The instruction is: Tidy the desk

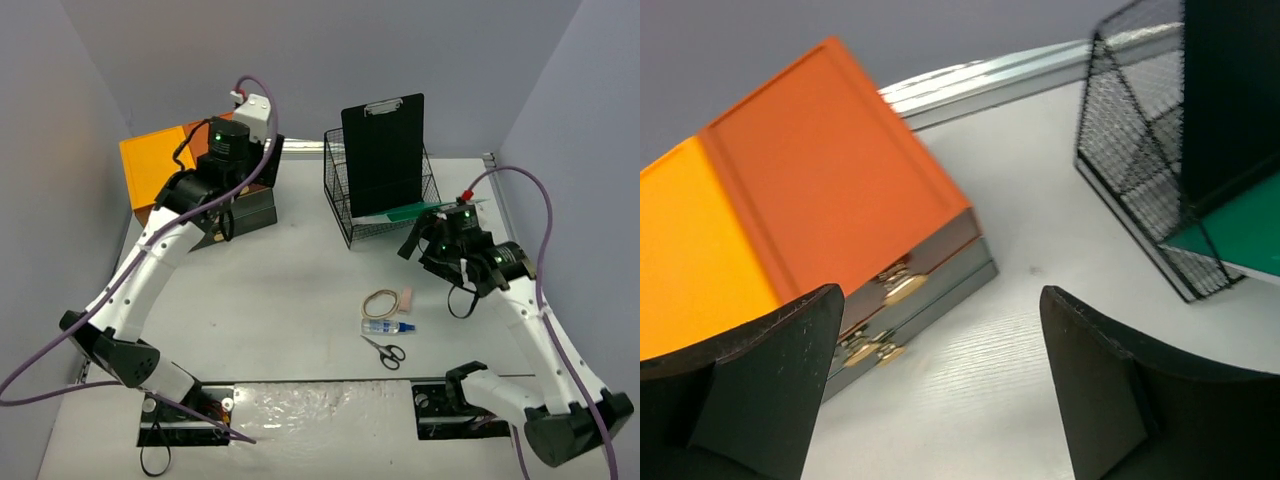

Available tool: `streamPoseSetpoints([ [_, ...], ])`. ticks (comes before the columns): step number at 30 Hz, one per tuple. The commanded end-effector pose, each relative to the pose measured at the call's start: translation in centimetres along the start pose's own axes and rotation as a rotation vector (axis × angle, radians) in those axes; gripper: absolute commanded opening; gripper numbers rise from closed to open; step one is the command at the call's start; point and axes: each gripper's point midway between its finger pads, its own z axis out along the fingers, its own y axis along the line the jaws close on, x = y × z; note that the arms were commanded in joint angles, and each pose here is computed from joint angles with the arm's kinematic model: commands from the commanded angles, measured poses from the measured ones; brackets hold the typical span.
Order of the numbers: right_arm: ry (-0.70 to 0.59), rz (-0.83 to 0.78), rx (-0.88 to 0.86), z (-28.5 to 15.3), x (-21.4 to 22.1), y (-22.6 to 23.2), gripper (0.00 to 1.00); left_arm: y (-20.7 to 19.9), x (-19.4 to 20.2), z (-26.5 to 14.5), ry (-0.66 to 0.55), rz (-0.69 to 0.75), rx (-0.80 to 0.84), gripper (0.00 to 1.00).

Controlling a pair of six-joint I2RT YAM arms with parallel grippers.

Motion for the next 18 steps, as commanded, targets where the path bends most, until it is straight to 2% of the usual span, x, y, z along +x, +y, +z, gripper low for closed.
streamPoseSetpoints([
  [1,-0.032,-0.071,-0.123,1.5,-2.5,4.1,1.0,4.8,-4.2,-5.4,-0.137,-0.105,-0.125,0.77],
  [5,-0.069,-0.123,-0.102,4.2,-5.8,6.3,1.0,7.1,-4.2,-6.9,-0.137,-0.165,-0.198,0.77],
  [10,-0.192,-0.169,-0.032,7.5,-12.5,8.2,1.0,8.6,-3.7,-7.7,-0.15,-0.19,-0.248,0.76],
  [13,-0.193,-0.177,-0.057,10.4,-15.9,9.8,1.0,9.7,-3.4,-8.0,-0.137,-0.194,-0.279,0.76],
  [18,-0.129,-0.183,-0.095,15.5,-17.4,11.6,1.0,12.1,-2.4,-8.5,-0.114,-0.207,-0.343,0.76],
])
